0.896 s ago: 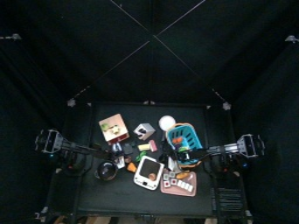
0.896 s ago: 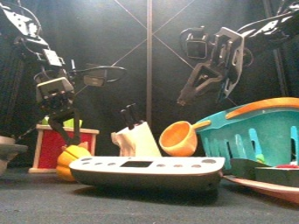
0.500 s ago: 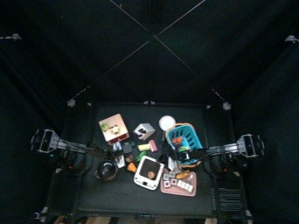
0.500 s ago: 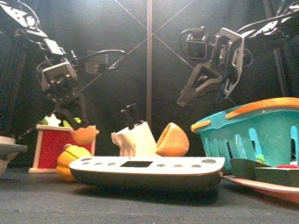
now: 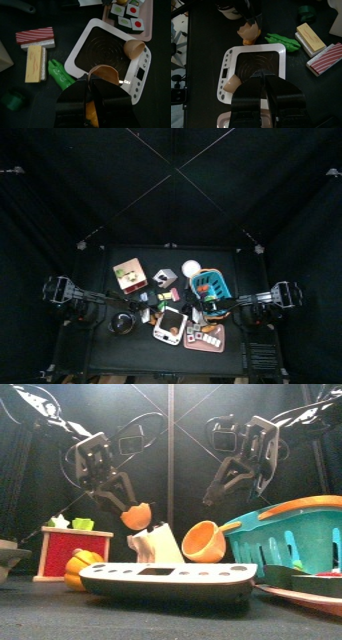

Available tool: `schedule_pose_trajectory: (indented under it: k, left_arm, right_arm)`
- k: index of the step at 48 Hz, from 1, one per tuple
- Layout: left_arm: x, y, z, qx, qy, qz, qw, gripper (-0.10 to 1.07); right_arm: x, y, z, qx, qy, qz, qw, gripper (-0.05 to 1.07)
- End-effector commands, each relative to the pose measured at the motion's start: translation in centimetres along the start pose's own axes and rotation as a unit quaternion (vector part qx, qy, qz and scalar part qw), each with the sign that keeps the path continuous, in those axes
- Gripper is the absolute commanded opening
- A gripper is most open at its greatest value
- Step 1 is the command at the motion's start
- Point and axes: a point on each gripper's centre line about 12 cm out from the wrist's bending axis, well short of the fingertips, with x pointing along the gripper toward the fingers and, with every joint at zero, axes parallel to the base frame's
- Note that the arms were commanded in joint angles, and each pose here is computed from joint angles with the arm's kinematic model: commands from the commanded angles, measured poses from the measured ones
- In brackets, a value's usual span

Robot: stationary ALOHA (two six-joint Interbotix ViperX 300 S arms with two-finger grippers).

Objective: Place eggshell on stove

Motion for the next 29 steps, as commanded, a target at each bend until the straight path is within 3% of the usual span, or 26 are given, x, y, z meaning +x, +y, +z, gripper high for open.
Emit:
schedule_pose_trajectory:
  k: [1,29]
  left_arm:
    - [0.6,-0.3,1.4,0.002,-0.015,-0.005,0.9999,0.48]
    - [3.7,-1.0,1.7,0.001,-0.019,-0.029,0.9994,0.48]
  right_arm:
    - [-0.3,0.4,1.0,0.0,-0.016,0.008,0.9998,0.44]
    - [-0.3,0.3,0.8,0.0,-0.014,0.007,0.9999,0.44]
